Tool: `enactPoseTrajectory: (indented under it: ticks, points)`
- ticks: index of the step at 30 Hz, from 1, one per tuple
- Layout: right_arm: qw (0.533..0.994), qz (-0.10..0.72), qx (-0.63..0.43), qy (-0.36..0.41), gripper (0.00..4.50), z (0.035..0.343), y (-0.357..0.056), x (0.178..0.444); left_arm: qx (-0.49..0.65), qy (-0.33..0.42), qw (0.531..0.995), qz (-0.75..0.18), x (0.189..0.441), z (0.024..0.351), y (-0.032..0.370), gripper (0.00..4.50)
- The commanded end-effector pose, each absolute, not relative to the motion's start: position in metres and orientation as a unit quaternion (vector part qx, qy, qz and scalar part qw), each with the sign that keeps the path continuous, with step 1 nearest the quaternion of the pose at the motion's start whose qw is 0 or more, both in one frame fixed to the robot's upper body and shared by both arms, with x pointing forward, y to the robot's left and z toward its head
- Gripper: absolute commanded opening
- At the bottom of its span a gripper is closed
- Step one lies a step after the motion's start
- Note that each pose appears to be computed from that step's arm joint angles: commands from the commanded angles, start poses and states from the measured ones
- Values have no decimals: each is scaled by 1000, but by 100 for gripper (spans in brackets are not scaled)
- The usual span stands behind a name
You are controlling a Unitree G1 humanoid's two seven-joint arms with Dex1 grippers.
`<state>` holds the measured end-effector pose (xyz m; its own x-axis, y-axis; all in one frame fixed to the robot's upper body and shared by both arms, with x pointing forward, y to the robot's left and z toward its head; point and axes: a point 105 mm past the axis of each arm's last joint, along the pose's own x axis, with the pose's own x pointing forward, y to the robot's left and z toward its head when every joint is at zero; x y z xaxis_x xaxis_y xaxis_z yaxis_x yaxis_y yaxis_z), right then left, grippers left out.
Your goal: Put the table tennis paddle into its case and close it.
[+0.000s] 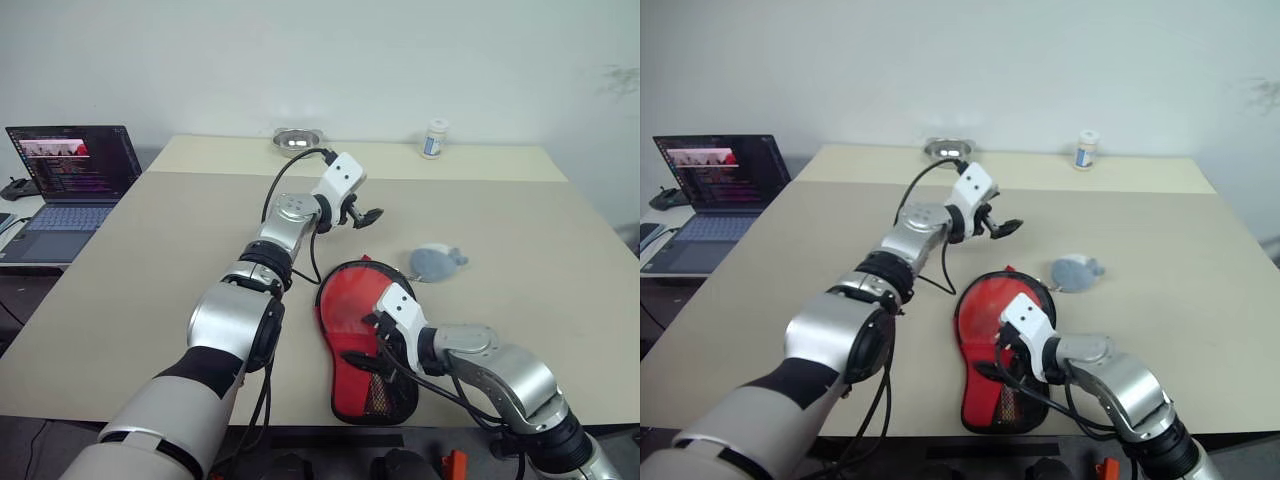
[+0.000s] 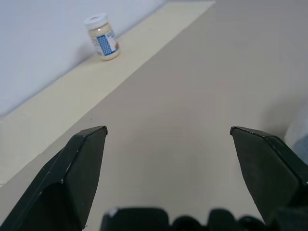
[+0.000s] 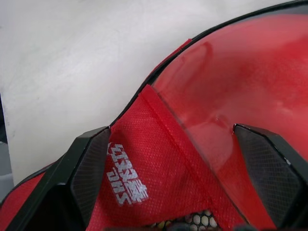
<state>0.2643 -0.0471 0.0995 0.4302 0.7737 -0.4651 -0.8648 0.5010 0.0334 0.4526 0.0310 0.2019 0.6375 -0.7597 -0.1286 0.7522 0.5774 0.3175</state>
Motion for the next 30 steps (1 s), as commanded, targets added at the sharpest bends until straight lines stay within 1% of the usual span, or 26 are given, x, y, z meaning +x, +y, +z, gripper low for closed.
enactPoseTrajectory:
  ticks: [1,3,6,10,14,16,19,21,26,30]
  points:
    - [827,526,-101,169,450,141,-54,247,147,-25,840,-522,431,202,27,447]
    - [818,543,-112,153,450,160,-64,236,149,-11,803,-577,415,189,35,447]
    - [823,533,-139,134,450,179,-80,233,151,9,769,-621,397,177,49,447]
    - [835,513,-156,127,450,189,-94,235,155,26,737,-658,377,164,54,447]
    - [855,476,-166,125,450,196,-113,245,166,45,713,-679,363,145,45,447]
    - [867,447,-183,123,450,197,-126,255,173,51,703,-687,358,133,39,447]
    - [891,375,-232,110,450,199,-151,284,182,72,713,-673,362,111,30,447]
    - [902,347,-236,98,450,201,-159,301,186,83,718,-665,365,102,28,447]
    - [913,312,-245,96,450,195,-177,336,188,94,725,-656,367,89,20,447]
    - [916,315,-226,99,450,190,-179,353,187,94,718,-664,363,85,15,447]
